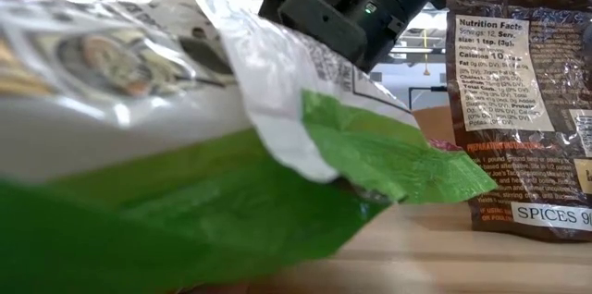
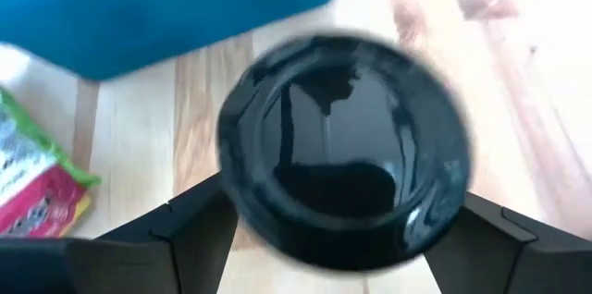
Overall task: Pick & Place Food Item
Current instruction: Put the green seasoning bottle into the blue bin
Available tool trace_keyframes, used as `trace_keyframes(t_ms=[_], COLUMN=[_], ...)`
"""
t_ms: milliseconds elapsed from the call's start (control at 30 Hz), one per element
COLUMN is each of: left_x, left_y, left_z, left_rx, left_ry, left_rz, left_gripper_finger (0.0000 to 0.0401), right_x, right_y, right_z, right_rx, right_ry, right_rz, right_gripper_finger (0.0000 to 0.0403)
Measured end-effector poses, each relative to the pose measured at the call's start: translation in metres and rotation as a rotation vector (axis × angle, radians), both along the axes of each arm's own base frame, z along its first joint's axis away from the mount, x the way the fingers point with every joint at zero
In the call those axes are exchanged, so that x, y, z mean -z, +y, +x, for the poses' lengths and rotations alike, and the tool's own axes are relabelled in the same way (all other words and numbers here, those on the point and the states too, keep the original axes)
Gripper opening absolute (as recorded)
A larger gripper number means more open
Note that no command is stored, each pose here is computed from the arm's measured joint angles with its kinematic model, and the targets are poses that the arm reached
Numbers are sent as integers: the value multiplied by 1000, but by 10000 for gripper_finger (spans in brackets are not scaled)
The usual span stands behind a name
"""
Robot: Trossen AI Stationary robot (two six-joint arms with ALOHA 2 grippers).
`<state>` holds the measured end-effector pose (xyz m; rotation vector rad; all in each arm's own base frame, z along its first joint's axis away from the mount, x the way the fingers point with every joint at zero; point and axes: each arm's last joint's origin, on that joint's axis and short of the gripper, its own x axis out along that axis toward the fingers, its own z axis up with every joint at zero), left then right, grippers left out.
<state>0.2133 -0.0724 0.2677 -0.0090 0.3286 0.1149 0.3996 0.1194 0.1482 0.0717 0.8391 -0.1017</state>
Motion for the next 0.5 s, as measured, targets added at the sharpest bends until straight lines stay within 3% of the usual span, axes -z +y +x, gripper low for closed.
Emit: trace_keyframes(t_ms=[500], left_x=[0], left_y=[0], left_z=[0], left_rx=[-5], left_ry=[-1], left_rz=[1], left_gripper_finger=[273], right_x=[0], right_y=[2], right_z=[0], right_rx=[17], right_ry=[-25], right_rz=[19], right_gripper_finger=[292])
